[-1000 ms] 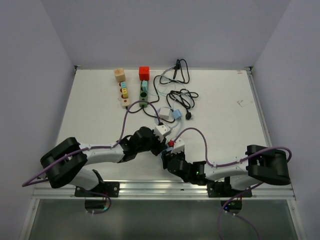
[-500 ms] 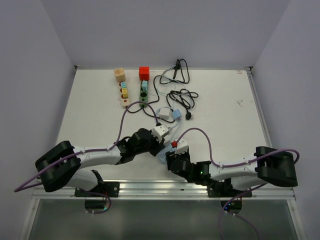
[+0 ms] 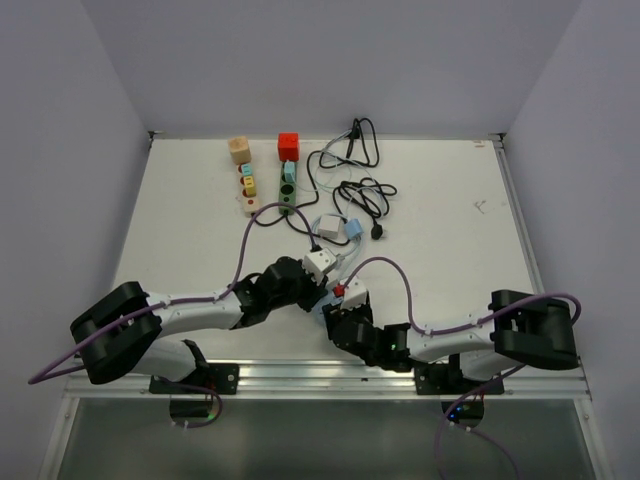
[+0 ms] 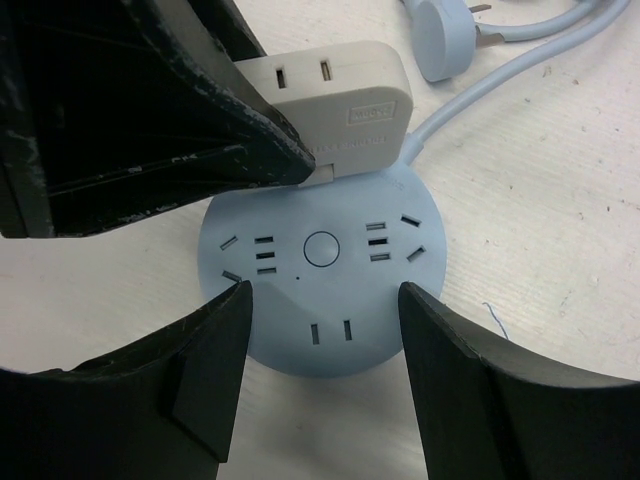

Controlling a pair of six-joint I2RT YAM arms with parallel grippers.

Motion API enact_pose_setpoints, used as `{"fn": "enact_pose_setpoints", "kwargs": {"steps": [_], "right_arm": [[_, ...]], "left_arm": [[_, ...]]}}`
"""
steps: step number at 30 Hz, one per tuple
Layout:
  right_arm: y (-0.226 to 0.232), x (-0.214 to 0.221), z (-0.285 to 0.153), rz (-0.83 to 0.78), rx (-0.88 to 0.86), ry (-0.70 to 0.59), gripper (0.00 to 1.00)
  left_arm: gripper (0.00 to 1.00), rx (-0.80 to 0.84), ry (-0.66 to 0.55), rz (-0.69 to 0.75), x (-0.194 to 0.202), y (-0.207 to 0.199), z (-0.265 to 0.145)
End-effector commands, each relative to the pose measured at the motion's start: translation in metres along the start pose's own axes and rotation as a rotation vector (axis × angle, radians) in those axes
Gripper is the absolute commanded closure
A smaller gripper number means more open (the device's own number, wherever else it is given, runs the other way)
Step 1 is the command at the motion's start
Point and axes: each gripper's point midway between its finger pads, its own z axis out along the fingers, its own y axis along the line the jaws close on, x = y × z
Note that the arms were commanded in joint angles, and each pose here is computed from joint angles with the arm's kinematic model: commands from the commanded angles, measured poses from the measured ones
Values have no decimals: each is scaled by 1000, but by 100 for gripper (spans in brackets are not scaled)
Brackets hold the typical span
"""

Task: Pull the plug off the socket
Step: Remove the plug from the socket.

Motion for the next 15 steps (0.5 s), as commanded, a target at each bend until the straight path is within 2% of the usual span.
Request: {"fn": "enact_pose_setpoints", "kwargs": {"steps": [1, 15], "right_arm": [[6, 14, 2, -40, -19, 45, 36], [10, 32, 8, -75, -17, 107, 37]], "left_arm": [[100, -6, -46, 10, -15, -2, 1], [100, -52, 84, 8, -14, 0, 4]]}}
